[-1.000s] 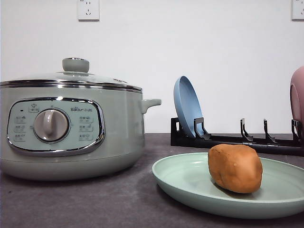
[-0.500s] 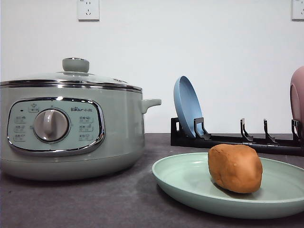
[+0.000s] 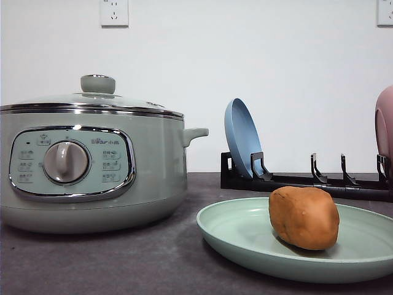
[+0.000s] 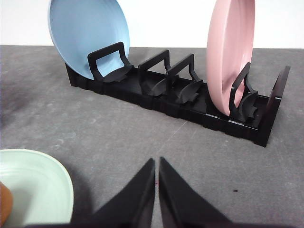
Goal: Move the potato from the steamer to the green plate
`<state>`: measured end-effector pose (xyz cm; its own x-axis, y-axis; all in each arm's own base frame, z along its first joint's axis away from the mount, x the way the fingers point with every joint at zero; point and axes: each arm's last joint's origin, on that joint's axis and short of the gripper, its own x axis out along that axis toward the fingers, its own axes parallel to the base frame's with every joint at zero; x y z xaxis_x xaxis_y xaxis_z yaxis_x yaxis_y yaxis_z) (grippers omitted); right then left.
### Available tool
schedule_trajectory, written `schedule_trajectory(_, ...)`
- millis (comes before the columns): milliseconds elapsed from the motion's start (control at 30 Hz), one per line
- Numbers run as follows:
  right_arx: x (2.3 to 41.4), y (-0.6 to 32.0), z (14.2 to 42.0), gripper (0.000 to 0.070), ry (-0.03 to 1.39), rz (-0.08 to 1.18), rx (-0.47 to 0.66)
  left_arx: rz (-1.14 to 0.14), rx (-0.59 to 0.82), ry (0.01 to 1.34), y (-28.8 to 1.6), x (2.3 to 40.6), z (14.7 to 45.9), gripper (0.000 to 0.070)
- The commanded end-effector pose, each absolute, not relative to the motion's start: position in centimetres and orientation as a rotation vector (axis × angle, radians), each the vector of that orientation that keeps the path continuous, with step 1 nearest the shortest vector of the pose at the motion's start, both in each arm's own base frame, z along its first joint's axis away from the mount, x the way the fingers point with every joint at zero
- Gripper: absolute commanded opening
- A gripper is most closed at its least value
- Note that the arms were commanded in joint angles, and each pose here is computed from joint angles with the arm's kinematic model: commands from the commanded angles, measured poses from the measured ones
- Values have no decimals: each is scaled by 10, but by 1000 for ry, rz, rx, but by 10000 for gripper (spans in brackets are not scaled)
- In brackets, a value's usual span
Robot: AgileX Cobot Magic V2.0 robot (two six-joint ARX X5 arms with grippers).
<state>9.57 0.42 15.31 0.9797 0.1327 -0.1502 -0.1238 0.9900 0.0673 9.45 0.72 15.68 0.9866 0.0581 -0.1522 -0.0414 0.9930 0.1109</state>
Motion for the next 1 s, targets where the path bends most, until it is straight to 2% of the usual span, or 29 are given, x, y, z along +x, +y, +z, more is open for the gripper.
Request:
schedule_trajectory(0,96,4,152,0,151,129,53,54,102,183,8,95,149,1)
schedule_trajectory(967,96,4,152,0,151,129,53,54,102,183,8,95,149,1)
